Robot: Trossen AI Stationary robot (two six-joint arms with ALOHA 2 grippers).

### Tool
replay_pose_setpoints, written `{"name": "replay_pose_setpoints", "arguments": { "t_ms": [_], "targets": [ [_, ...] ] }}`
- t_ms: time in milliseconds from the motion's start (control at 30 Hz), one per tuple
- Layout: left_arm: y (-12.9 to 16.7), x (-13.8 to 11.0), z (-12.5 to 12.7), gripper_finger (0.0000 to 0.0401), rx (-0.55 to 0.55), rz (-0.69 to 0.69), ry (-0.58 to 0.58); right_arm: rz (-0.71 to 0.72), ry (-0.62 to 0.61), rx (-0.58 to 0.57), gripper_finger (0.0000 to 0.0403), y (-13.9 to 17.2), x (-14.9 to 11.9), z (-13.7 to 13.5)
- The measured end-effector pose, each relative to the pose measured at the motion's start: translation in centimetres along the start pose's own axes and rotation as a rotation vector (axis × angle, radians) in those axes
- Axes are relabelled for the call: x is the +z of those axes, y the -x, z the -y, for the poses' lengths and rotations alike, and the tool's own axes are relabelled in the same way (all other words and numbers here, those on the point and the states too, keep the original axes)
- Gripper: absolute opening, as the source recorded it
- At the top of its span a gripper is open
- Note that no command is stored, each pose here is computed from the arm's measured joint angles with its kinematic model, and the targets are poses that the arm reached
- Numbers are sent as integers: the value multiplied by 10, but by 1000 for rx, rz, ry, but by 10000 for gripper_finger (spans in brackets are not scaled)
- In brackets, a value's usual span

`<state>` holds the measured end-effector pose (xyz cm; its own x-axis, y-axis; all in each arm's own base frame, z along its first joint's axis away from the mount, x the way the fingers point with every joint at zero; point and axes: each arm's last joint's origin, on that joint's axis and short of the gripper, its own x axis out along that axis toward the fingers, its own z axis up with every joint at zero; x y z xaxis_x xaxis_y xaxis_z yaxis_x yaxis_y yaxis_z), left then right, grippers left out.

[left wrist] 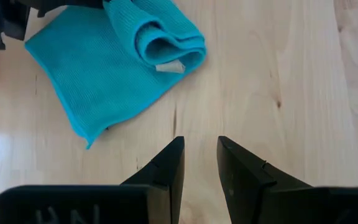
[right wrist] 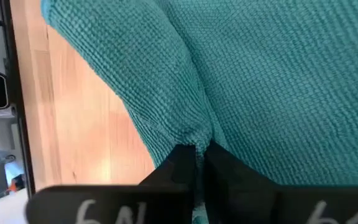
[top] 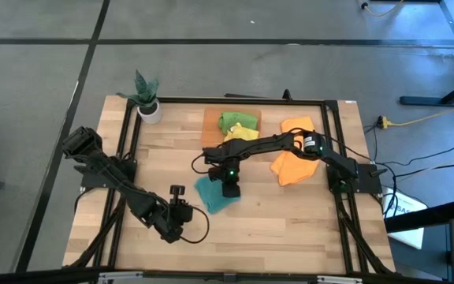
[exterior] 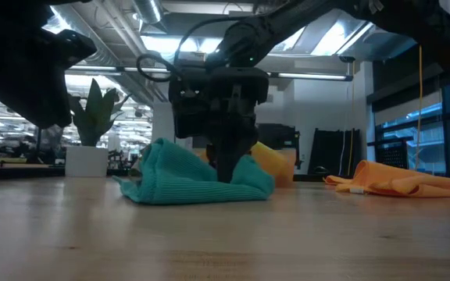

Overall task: Roll microfiber towels into tight, uniform cylinder then place into a basket
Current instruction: Roll the blue microfiber cloth

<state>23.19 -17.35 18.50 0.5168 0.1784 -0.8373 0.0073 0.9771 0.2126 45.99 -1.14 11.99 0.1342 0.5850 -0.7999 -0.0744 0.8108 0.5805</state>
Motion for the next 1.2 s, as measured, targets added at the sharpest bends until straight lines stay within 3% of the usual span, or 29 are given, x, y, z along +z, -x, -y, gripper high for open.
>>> {"name": "replay_pose_setpoints", "arguments": {
  "t_ms": [433,600,767,967,1067,1200],
  "targets": [
    [0,0,0,86,0,3,7,66,22,36,115,0,7,-1],
    [0,0,0,86,0,3,8,103,-26,30,153,14,16,1],
    [0,0,0,86,0,3,8,147,-12,6,160,40,28,-4],
    [1,-1,2,86,-4,4,2,207,35,-254,161,61,40,-8],
    [2,-2,3,86,-7,5,-3,132,98,-275,161,66,35,-19],
    [3,-3,5,86,-11,7,-10,20,187,-246,161,54,27,-56]
  ]
}}
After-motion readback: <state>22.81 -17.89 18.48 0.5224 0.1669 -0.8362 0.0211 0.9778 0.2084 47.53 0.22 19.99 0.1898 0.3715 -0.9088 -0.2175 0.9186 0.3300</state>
